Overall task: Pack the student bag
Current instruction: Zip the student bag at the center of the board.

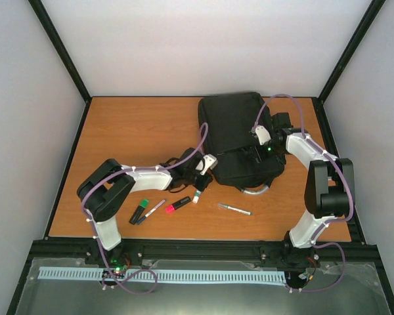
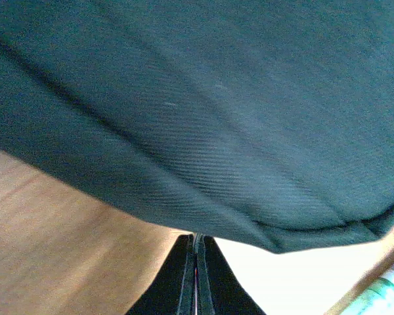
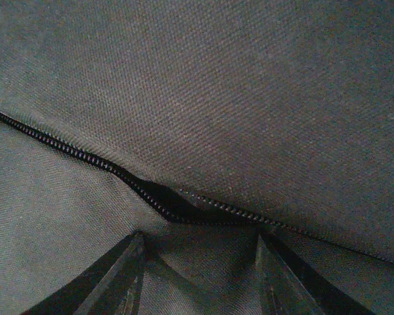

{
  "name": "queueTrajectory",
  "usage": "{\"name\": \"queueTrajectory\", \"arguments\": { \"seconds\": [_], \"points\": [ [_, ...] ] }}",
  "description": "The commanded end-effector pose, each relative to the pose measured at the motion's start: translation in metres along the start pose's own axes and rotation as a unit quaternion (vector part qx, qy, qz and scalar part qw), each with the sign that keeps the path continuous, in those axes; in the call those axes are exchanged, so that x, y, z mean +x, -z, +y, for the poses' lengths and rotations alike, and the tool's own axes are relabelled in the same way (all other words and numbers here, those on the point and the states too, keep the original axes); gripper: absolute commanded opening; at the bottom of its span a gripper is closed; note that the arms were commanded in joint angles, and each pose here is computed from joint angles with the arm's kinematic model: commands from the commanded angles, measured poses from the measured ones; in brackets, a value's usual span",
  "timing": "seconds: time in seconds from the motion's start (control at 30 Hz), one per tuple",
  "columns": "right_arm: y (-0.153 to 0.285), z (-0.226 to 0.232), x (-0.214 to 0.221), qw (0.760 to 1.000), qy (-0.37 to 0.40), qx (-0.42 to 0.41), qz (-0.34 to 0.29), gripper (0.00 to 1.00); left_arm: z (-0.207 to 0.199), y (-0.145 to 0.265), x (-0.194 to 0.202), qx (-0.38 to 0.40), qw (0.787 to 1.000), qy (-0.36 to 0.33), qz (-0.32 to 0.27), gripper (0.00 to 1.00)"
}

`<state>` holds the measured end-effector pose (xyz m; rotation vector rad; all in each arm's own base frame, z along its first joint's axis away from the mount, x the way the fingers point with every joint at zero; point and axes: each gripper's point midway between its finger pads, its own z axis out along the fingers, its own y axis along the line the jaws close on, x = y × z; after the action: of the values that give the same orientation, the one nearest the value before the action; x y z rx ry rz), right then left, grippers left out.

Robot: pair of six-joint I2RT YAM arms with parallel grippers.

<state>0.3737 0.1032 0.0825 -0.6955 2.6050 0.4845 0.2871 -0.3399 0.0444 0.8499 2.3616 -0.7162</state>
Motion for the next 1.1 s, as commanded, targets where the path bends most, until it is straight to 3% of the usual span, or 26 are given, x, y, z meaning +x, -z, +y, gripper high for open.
{"name": "queueTrajectory", "arguments": {
  "seconds": [0.0,0.23,1.07],
  "points": [
    [-0.009,-0.006,0.007,1.0,-0.01,0.005,0.017,0.48,-0.038,-0.002,0.009,0.026,0.998,-0.056,0.012,0.01],
    [-0.008,-0.006,0.007,1.0,-0.011,0.004,0.016,0.48,-0.066,-0.013,0.018,0.036,0.995,-0.084,0.029,0.01],
    [-0.007,-0.006,0.008,1.0,-0.01,0.002,0.015,0.48,-0.124,-0.036,-0.003,0.094,0.989,-0.113,0.028,0.01]
  ]
}}
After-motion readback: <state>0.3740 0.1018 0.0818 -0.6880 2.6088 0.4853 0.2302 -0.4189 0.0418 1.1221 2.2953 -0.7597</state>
